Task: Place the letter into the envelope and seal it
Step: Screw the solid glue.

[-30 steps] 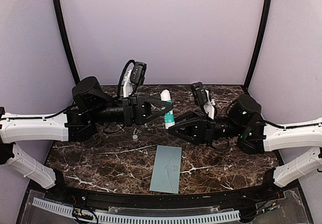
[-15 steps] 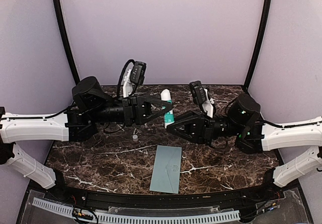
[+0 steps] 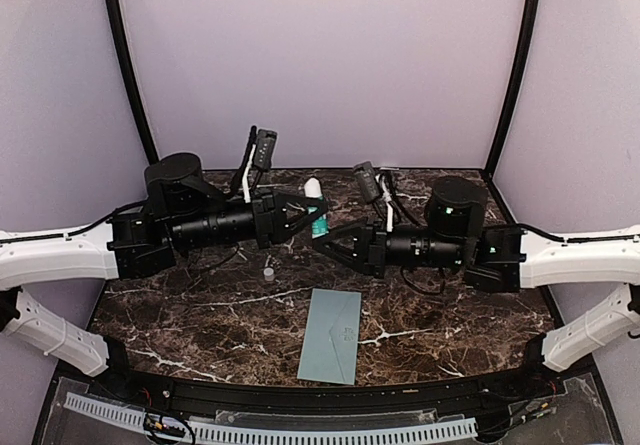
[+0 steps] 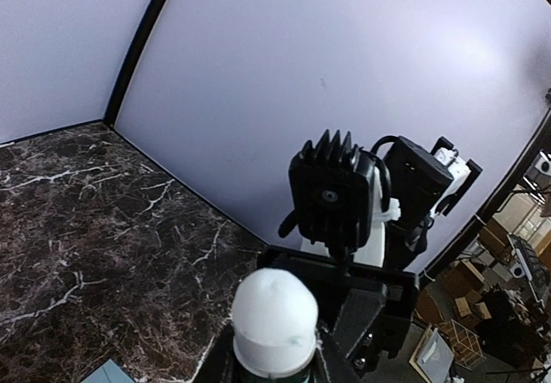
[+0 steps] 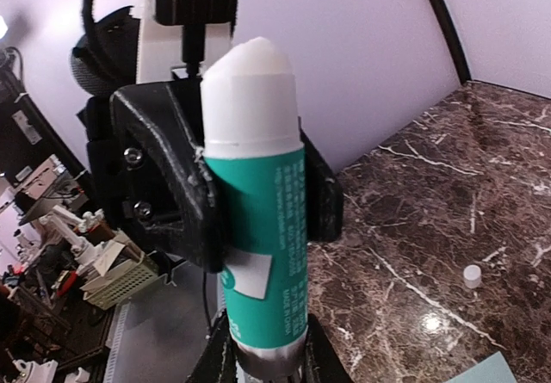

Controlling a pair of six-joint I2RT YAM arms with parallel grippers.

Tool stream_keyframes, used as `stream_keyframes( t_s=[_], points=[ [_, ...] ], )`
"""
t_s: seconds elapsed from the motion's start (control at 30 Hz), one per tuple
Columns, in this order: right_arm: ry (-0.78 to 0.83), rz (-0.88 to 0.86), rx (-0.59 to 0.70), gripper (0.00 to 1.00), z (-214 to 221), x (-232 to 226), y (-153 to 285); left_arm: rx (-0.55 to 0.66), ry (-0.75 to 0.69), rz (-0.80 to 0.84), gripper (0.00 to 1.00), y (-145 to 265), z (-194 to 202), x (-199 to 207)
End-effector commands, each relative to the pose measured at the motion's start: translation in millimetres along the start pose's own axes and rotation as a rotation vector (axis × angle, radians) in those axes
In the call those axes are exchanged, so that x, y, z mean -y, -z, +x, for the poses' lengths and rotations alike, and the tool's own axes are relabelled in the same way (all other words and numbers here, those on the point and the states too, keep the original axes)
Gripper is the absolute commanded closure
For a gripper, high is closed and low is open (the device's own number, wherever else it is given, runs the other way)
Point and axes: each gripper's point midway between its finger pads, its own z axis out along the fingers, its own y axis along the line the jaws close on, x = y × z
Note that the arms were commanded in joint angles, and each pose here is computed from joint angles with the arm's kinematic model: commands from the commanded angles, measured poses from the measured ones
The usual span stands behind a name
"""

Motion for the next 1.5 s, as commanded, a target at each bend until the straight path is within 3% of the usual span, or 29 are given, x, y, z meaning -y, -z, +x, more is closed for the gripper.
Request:
stream_keyframes(
  t_s=[0.0, 0.33, 0.53, 0.57, 0.63, 0.67, 0.8, 1.0, 1.23, 1.47],
  points=[
    [0.047, 0.304, 0.035, 0.92, -22.6, 43.5, -12.7, -0.04, -0.028, -0.172, 1.0, 10.7, 21.8, -34.8],
    [0.127, 0.681, -0.062, 0.92, -14.4, 87.0, -49.9, -0.009, 0.077, -0.424, 1.0, 20.7, 38.4, -87.7],
    [0.104, 0.689, -0.058, 0.9, -10.8, 87.4, -63.5, 0.001, 0.129, -0.452, 1.0, 22.4, 47.1, -97.0],
    [0.103, 0.678, -0.056, 0.88, -11.5, 85.1, -63.6, 0.002, 0.134, -0.449, 1.0, 22.0, 47.2, -96.6],
    [0.104, 0.656, -0.044, 0.68, -14.6, 79.1, -59.2, 0.007, 0.136, -0.44, 1.0, 21.9, 45.2, -94.6],
    [0.109, 0.643, -0.032, 0.63, -19.4, 74.4, -55.6, 0.011, 0.137, -0.431, 1.0, 22.3, 42.9, -92.2],
    [0.145, 0.566, -0.028, 0.44, -20.3, 56.7, -33.8, 0.013, 0.113, -0.385, 1.0, 25.0, 27.5, -79.7],
    [0.137, 0.375, -0.015, 0.29, -21.7, 24.7, 1.2, 0.034, 0.091, -0.247, 1.0, 35.3, 0.4, -55.9],
    [0.076, 0.018, 0.057, 0.25, -26.9, -13.8, 24.5, 0.058, 0.023, 0.082, 1.0, 43.7, -13.0, 1.2],
    [0.085, -0.24, 0.015, 0.27, -14.6, -52.6, 12.4, 0.068, 0.006, 0.327, 1.0, 52.0, -13.5, 41.4]
  ],
)
